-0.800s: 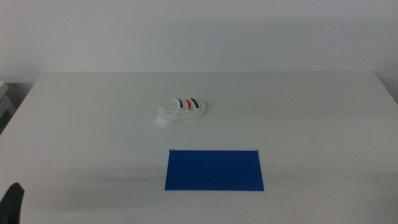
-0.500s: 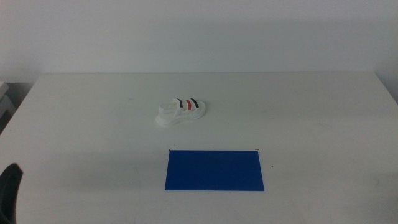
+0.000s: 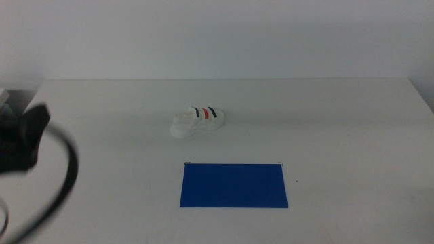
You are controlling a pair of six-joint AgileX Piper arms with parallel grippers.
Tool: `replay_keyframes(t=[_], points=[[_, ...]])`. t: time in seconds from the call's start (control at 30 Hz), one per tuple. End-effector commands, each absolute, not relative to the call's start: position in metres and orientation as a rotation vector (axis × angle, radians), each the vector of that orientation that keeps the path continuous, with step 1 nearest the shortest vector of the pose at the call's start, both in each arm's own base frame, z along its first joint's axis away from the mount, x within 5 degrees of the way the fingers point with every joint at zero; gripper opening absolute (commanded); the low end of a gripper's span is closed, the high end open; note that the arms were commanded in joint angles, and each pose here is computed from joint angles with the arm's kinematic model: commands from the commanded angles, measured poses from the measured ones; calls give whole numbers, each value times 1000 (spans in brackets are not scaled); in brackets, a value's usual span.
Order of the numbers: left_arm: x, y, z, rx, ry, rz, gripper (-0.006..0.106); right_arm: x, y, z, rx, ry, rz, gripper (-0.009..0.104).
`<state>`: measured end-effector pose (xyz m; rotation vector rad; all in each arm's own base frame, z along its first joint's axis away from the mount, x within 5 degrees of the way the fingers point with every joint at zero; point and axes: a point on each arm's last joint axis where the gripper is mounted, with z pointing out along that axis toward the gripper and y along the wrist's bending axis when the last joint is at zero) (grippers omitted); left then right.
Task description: Use one arm to grab the shoe from the table and place it on the mat.
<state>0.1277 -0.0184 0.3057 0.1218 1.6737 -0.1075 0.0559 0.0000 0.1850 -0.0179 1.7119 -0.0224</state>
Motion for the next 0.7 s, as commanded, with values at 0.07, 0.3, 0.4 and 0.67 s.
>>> replay_keyframes(t=[0.07,0.3,0.4,0.67], points=[[167,-25,348,107,1628,-125,94,55,0,192,-26,1614,-42,64],[231,-35,388,124,1720,-127,94,55,0,192,-26,1614,-42,64],[254,-39,392,130,1769,-128,94,55,0,192,-26,1614,-42,64],[283,-44,377,143,1903,-130,94,55,0,192,-26,1614,-42,64]])
